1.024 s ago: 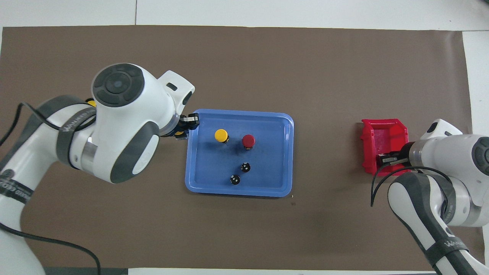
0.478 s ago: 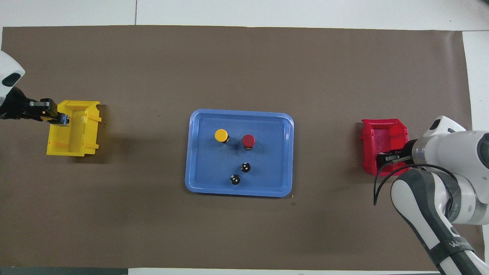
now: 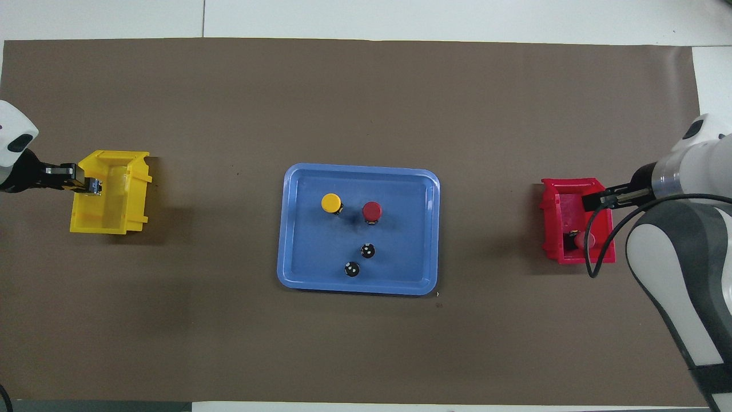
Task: Sort red and yellow buttons by color
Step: 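Carry the yellow button to the yellow bin while the right gripper releases the red button, then release the yellow button into the yellow bin while the right gripper reaches the red button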
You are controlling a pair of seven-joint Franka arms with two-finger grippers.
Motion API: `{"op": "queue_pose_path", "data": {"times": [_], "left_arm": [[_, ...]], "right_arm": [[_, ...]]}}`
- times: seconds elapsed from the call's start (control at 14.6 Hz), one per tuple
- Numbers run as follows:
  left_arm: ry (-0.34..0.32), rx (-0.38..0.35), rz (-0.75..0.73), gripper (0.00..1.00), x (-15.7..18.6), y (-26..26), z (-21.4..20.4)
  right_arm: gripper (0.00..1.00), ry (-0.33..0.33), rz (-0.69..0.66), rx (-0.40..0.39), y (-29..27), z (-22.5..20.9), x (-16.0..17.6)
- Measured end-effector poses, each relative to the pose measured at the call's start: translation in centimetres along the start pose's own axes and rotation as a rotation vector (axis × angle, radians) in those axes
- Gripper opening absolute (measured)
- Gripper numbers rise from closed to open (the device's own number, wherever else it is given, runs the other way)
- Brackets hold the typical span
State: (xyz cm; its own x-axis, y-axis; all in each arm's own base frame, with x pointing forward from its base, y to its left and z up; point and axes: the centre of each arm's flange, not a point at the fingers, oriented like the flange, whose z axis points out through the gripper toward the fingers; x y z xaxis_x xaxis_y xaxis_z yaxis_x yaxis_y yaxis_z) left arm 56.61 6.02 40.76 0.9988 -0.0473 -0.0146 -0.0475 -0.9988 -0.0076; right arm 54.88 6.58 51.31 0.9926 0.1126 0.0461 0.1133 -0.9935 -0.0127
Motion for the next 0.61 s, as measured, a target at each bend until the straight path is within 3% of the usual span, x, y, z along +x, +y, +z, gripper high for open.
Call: {"op": "queue_pose_path", "data": {"times": [0.07,0.34,0.61], "left_arm": [[-0.01,-0.002,0.004,0.41,-0.4,0.2,0.7],[0.001,-0.002,0.017,0.41,-1.2,1.0,2.8],[0.015,0.0,0.021,0.41,-1.6,1.3,4.2]], "right_arm": [[0.91,0.014,0.034,0.014,-4.5,-0.7,1.1],[0.94,0.028,0.14,0.016,-20.8,-0.4,2.8],[0.94,0.028,0.181,0.057,-25.5,5.1,4.0]]}}
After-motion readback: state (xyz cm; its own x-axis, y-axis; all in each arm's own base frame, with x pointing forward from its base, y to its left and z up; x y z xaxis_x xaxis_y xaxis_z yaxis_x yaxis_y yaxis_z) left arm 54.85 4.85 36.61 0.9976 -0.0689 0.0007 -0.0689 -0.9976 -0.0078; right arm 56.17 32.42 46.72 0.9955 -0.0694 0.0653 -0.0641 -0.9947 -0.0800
